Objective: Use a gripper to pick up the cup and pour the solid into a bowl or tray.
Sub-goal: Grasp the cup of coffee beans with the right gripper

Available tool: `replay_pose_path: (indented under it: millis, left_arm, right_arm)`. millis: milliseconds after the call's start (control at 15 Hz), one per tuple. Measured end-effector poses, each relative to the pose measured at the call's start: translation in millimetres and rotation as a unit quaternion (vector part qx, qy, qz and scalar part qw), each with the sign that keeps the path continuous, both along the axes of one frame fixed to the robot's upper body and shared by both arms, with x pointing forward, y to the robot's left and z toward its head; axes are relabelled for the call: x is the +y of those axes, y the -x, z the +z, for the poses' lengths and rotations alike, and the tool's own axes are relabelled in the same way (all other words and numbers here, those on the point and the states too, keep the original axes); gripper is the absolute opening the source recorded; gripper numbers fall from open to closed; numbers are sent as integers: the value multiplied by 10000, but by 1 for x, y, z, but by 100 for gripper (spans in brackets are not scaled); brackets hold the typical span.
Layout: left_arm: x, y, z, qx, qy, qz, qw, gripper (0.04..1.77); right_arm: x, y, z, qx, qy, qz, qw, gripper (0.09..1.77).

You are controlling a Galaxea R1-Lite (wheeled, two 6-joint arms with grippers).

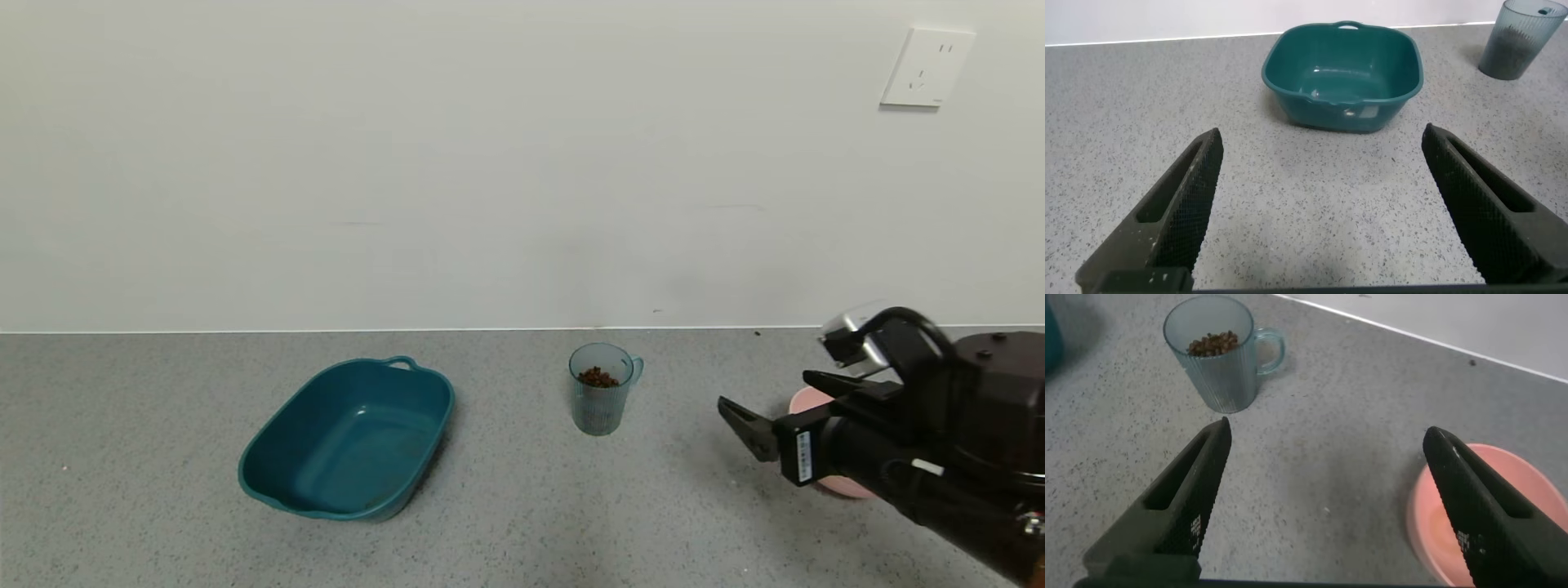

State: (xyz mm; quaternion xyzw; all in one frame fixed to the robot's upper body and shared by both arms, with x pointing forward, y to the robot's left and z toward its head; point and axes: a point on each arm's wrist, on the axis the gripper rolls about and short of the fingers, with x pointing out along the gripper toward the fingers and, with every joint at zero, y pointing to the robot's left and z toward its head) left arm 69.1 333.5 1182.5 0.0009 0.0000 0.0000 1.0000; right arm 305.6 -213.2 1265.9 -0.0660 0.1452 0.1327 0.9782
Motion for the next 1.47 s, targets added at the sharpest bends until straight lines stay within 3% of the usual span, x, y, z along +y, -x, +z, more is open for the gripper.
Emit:
replay_pose_path:
  millis: [400,733,1467]
  left_arm:
    - [0,0,0,0,0,0,10000,175]
    - [0,0,0,2,2,0,10000,175]
    - [0,0,0,2,0,0,10000,175]
  right_arm:
    - [46,-37,-64,250,9,212,9995,171]
    - [74,-63,-101,282,-124,146,9994,171]
    - [125,-87,-123,-45,-86,-189,9998,171]
